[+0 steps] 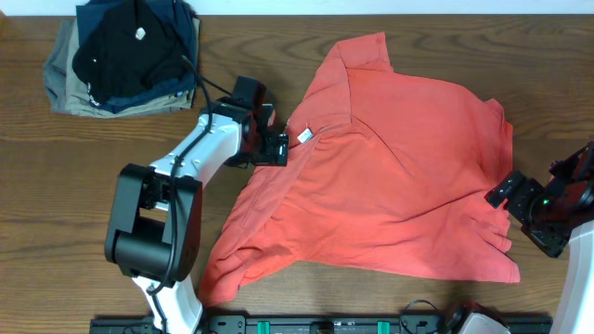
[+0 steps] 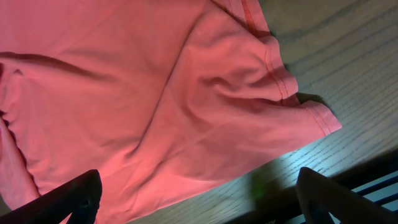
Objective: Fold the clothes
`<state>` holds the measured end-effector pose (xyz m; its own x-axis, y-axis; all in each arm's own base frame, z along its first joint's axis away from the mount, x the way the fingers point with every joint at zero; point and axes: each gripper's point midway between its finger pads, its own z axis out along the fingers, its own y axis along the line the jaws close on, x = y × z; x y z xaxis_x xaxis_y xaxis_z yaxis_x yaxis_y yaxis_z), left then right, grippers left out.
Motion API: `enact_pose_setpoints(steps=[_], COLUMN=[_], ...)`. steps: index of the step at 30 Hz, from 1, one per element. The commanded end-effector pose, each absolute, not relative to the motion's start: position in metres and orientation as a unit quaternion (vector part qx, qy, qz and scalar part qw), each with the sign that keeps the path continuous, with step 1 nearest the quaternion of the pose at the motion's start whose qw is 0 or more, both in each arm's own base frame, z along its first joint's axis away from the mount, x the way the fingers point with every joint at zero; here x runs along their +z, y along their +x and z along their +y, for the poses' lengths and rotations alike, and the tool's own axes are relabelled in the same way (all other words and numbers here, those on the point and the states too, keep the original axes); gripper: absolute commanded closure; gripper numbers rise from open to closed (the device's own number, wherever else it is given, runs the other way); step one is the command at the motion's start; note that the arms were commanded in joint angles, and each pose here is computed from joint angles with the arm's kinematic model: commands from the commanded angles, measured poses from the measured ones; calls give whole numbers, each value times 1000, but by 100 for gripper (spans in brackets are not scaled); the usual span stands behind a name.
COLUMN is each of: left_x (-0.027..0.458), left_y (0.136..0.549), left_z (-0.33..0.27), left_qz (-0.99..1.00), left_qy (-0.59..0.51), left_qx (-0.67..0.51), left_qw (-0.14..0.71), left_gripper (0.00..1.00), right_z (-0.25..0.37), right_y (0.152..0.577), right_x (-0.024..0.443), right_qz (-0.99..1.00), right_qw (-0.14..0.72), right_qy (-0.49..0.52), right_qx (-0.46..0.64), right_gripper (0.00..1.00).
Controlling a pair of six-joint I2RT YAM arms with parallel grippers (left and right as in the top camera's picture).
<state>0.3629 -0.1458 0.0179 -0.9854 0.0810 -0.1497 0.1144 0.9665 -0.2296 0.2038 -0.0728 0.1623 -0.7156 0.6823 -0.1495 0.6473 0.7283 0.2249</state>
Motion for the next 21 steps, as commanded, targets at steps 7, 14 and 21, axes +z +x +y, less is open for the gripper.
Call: enact_pose_setpoints(steps=[7,14,21], left_x=[17,16,18], left_y=[355,360,364], left_z=[-163,-156,-148], left_qz=[987,989,991], left_qy=[88,82,78], left_qx=[-113,-91,-68], left_qw=[71,80,90], left_gripper=[48,70,79], right_z=[-72,-72,-72], right_y=[203,203,203], right_x=[161,161,161], right_qz=[925,925,927], right_qw=[111,110,110], right_qy=[356,356,351], right_qx=[80,80,80], right_gripper=[2,2,3])
